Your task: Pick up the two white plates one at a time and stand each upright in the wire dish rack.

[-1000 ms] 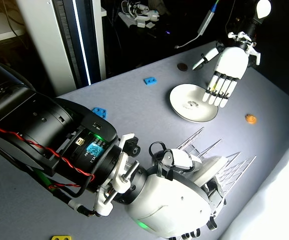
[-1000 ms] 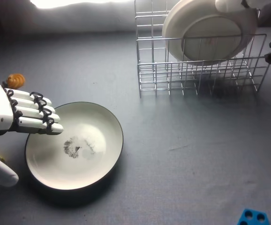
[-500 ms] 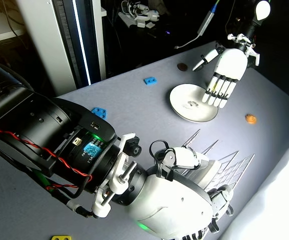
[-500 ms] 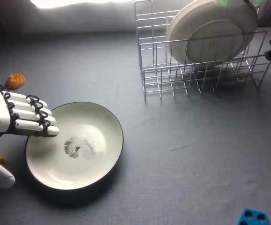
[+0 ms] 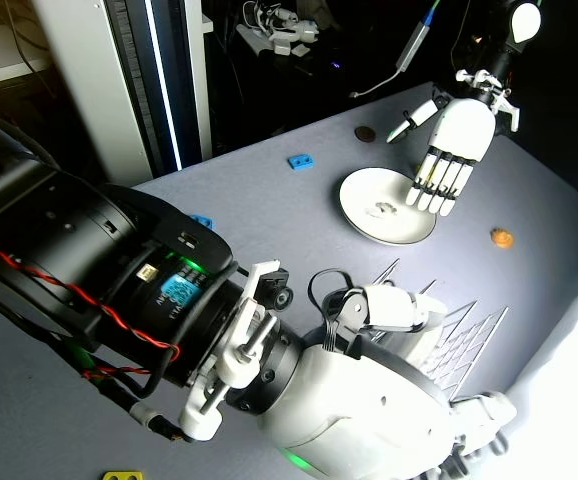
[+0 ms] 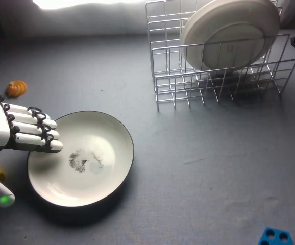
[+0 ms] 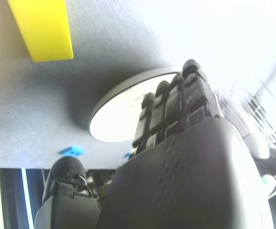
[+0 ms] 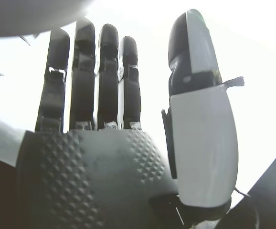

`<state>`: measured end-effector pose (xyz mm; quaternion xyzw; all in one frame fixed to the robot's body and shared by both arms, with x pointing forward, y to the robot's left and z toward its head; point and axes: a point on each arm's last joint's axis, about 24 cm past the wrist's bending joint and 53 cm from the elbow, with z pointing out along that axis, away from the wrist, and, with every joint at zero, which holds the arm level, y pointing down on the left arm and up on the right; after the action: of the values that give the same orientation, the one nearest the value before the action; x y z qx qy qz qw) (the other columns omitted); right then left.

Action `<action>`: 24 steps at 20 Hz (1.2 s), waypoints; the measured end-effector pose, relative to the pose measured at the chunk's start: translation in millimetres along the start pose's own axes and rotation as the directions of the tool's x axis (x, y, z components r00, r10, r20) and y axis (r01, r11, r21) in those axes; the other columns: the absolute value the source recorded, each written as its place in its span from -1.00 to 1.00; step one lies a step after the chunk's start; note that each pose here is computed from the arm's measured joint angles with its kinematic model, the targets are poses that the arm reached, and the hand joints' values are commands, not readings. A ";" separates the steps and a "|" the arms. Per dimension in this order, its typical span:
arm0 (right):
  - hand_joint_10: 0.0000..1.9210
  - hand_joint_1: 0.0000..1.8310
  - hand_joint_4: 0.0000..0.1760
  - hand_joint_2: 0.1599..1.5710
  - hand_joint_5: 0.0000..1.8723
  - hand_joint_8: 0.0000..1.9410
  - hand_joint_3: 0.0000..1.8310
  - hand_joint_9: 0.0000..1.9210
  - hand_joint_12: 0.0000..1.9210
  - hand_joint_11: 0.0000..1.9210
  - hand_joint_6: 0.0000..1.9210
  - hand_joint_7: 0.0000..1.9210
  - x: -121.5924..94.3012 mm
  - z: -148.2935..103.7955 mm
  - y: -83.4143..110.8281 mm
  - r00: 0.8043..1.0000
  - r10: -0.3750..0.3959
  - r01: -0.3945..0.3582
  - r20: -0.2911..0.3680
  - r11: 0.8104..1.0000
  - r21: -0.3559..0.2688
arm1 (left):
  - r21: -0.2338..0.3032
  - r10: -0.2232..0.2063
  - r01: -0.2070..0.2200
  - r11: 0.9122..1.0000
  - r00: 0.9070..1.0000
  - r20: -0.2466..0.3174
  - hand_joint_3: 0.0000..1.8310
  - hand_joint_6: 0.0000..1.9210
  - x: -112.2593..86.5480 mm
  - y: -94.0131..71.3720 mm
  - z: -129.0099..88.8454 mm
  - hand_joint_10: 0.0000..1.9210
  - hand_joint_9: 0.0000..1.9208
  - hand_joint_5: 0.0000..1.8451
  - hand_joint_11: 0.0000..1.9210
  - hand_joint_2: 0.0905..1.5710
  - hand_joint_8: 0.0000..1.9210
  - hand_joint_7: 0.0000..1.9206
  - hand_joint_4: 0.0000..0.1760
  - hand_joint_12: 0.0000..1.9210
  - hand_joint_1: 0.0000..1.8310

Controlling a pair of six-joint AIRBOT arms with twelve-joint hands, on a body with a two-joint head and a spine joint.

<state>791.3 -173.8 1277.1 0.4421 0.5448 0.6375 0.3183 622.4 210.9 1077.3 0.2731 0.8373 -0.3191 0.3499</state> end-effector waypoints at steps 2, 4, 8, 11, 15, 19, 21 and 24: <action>-1.00 0.14 -1.00 0.23 -0.36 -1.00 -1.00 -0.38 0.33 -0.92 -1.00 -0.32 5.3 0.2 3.1 0.999 -0.049 0.049 -0.016 0.999 -0.016 | 0.002 -0.003 0.003 1.000 1.000 -0.004 -1.00 -1.00 1.9 -0.4 1.4 -1.00 -1.00 -1.00 -1.00 0.34 -1.00 -1.00 -1.00 -1.00 -1.00; -1.00 0.12 -1.00 0.24 -0.38 -1.00 -0.99 -0.40 0.35 -0.94 -1.00 -0.34 14.2 -0.6 14.9 0.989 -0.143 0.140 -0.040 0.987 -0.078 | -0.001 -0.010 0.010 1.000 1.000 -0.007 -1.00 -0.99 4.0 0.8 1.3 -1.00 -1.00 -0.99 -1.00 0.33 -1.00 -1.00 -1.00 -1.00 -1.00; -1.00 0.09 -1.00 0.22 -0.56 -1.00 -1.00 -0.64 0.05 -1.00 -1.00 -0.57 63.3 -14.9 53.4 0.903 -0.415 0.363 -0.109 0.874 -0.323 | -0.009 -0.017 0.017 1.000 1.000 -0.025 -1.00 -1.00 11.7 4.4 2.1 -1.00 -1.00 -1.00 -1.00 0.33 -1.00 -1.00 -1.00 -1.00 -1.00; -1.00 0.14 -1.00 0.09 -0.99 -1.00 -1.00 -1.00 -0.99 -1.00 -1.00 -0.99 122.7 -27.2 45.0 0.734 -0.662 0.552 -0.150 0.711 -0.436 | -0.013 -0.029 0.029 1.000 0.999 -0.041 -1.00 -1.00 19.2 6.1 2.5 -1.00 -1.00 -0.99 -1.00 0.33 -1.00 -1.00 -1.00 -1.00 -1.00; -1.00 0.13 -1.00 0.15 -1.00 -1.00 -0.99 -1.00 -1.00 -1.00 -1.00 -1.00 190.9 -48.3 20.8 0.547 -0.817 0.643 -0.183 0.550 -0.534 | -0.031 -0.065 0.063 0.998 0.996 -0.062 -1.00 -1.00 30.5 13.1 2.6 -1.00 -1.00 -1.00 -1.00 0.33 -1.00 -1.00 -1.00 -1.00 -1.00; -1.00 0.21 -1.00 0.04 -1.00 -1.00 -1.00 -1.00 -1.00 -1.00 -1.00 -1.00 243.7 -63.5 -27.9 0.358 -0.912 0.713 -0.203 0.407 -0.570 | -0.047 -0.129 0.125 0.991 0.988 -0.085 -1.00 -1.00 47.5 17.8 0.8 -1.00 -1.00 -1.00 -1.00 0.33 -1.00 -1.00 -1.00 -1.00 -1.00; -1.00 0.18 -1.00 0.08 -1.00 -1.00 -1.00 -1.00 -0.98 -0.96 -1.00 -1.00 263.8 -66.0 -54.7 0.270 -0.938 0.738 -0.218 0.347 -0.578 | -0.048 -0.138 0.134 0.990 0.987 -0.088 -1.00 -1.00 49.9 18.3 0.5 -1.00 -1.00 -1.00 -1.00 0.33 -1.00 -1.00 -1.00 -1.00 -1.00; -1.00 0.26 -1.00 0.11 -1.00 -1.00 -0.99 -1.00 -0.96 -0.94 -1.00 -1.00 284.5 -64.4 -87.6 0.161 -0.960 0.762 -0.230 0.269 -0.589 | -0.048 -0.150 0.146 0.988 0.985 -0.088 -1.00 -1.00 51.2 18.2 0.7 -1.00 -1.00 -1.00 -1.00 0.32 -1.00 -1.00 -1.00 -1.00 -1.00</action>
<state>610.3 70.0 1252.3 -0.2264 0.6434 0.5095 0.5246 604.0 234.2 1031.8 0.2172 0.8768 -0.3141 0.2922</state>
